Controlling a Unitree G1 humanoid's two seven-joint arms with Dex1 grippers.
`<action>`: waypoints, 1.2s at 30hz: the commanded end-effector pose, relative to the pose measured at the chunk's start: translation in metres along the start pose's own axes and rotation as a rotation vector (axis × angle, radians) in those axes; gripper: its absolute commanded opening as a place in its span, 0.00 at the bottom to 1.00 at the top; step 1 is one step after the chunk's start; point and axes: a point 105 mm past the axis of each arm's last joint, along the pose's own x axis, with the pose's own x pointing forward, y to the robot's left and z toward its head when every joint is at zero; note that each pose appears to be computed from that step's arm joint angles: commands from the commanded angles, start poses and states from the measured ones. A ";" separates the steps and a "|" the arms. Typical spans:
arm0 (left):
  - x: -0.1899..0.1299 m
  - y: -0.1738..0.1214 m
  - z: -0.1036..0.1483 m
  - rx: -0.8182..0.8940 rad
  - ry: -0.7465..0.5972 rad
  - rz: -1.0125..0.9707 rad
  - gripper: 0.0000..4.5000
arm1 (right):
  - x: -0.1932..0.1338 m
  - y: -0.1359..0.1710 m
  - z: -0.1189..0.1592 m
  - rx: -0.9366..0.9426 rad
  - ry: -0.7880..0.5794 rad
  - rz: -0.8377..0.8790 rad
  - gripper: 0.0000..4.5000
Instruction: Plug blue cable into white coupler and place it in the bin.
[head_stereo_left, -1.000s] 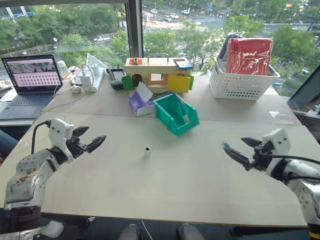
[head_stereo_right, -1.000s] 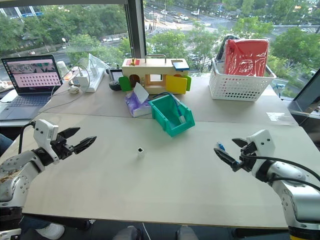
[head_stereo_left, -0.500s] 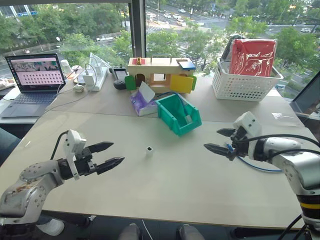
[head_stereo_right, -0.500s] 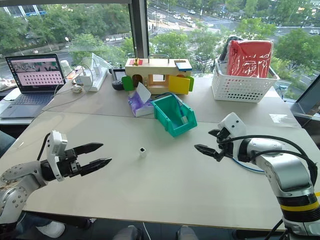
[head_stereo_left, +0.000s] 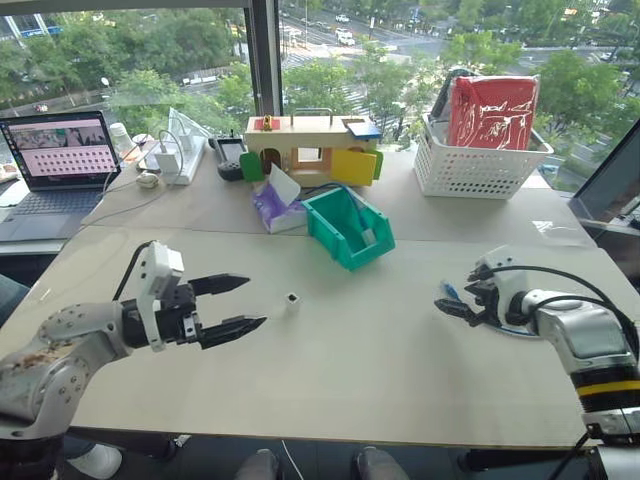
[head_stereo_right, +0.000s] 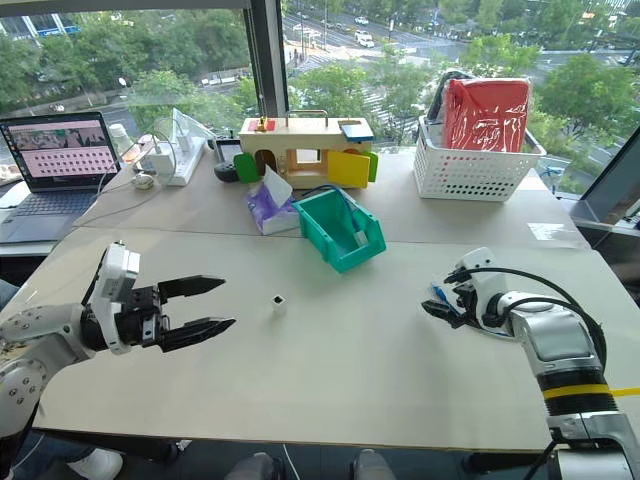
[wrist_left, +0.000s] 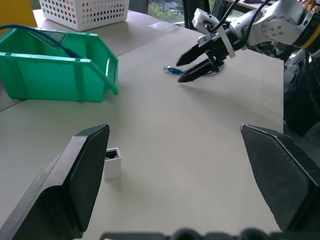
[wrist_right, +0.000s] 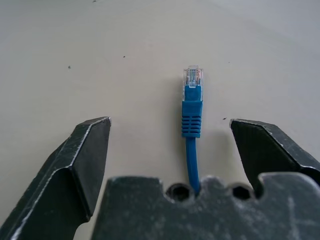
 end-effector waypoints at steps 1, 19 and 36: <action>-0.001 -0.001 0.009 0.042 0.003 -0.020 1.00 | 0.003 -0.011 0.003 -0.009 -0.021 -0.032 0.67; 0.025 -0.006 0.006 0.187 0.187 -0.316 1.00 | -0.021 0.132 0.042 -0.601 -0.115 0.643 0.04; 0.104 -0.030 -0.017 0.292 0.240 -0.441 1.00 | -0.023 0.158 0.048 -0.566 -0.130 0.752 0.71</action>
